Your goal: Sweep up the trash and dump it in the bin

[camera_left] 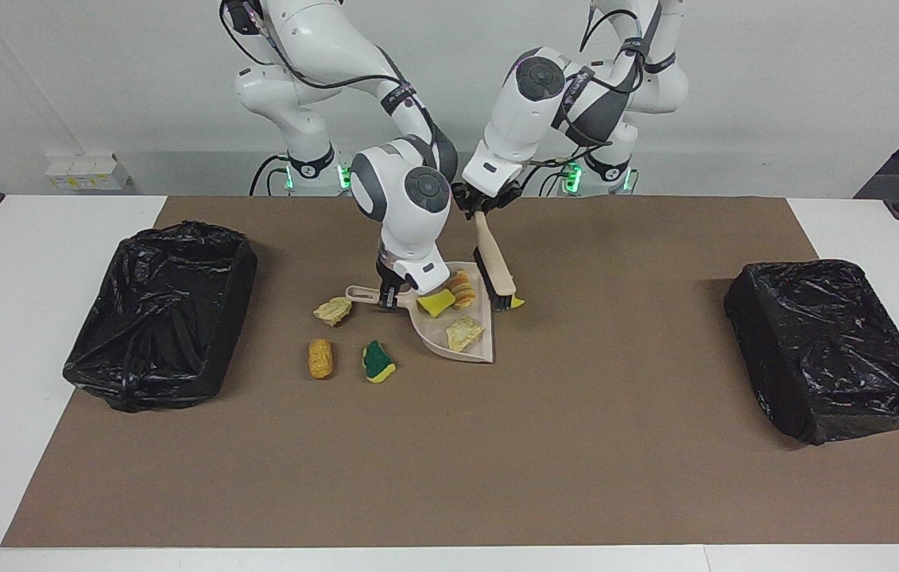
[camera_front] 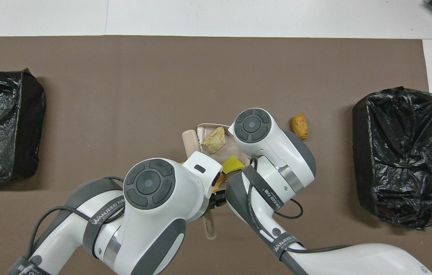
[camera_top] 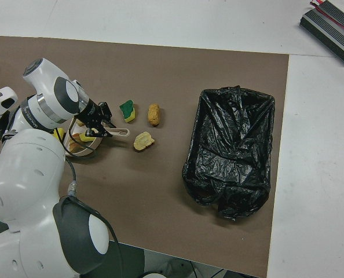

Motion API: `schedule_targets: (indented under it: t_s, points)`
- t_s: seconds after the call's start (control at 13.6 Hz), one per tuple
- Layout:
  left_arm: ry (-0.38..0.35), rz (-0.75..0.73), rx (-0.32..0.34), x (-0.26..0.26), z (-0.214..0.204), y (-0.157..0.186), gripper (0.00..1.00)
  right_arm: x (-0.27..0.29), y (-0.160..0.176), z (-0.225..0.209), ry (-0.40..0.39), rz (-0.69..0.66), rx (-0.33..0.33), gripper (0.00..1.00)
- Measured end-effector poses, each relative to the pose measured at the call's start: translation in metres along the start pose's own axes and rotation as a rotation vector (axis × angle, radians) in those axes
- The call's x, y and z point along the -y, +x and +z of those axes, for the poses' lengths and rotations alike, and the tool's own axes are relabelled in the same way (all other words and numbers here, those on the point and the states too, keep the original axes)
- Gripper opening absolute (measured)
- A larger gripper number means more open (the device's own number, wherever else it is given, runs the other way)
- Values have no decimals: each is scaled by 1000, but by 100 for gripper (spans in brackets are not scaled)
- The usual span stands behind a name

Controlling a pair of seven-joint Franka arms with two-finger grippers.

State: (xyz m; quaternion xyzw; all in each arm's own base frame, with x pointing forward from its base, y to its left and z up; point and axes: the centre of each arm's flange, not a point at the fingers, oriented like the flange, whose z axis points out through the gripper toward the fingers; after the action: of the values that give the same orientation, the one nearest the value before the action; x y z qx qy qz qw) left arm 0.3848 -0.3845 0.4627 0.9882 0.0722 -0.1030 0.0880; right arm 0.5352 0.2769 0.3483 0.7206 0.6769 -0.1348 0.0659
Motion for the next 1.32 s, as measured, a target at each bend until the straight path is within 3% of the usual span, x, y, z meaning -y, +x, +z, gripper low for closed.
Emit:
schedule_targets:
  t_s: [0.37,0.66,1.03,1.32]
  points:
    - [119,46,116,51,26,7,26,2,2,-1,-6,-7,7,32]
    - [198,-6,111,111,53,28,26,10,6,-5,-34,-48,69,32]
    - [168,-8,44,122,104,28,26,12,3,-5,-38,-52,86,32]
    - [56,12,6,68,119,4,26,13,3,-4,-35,-53,88,32]
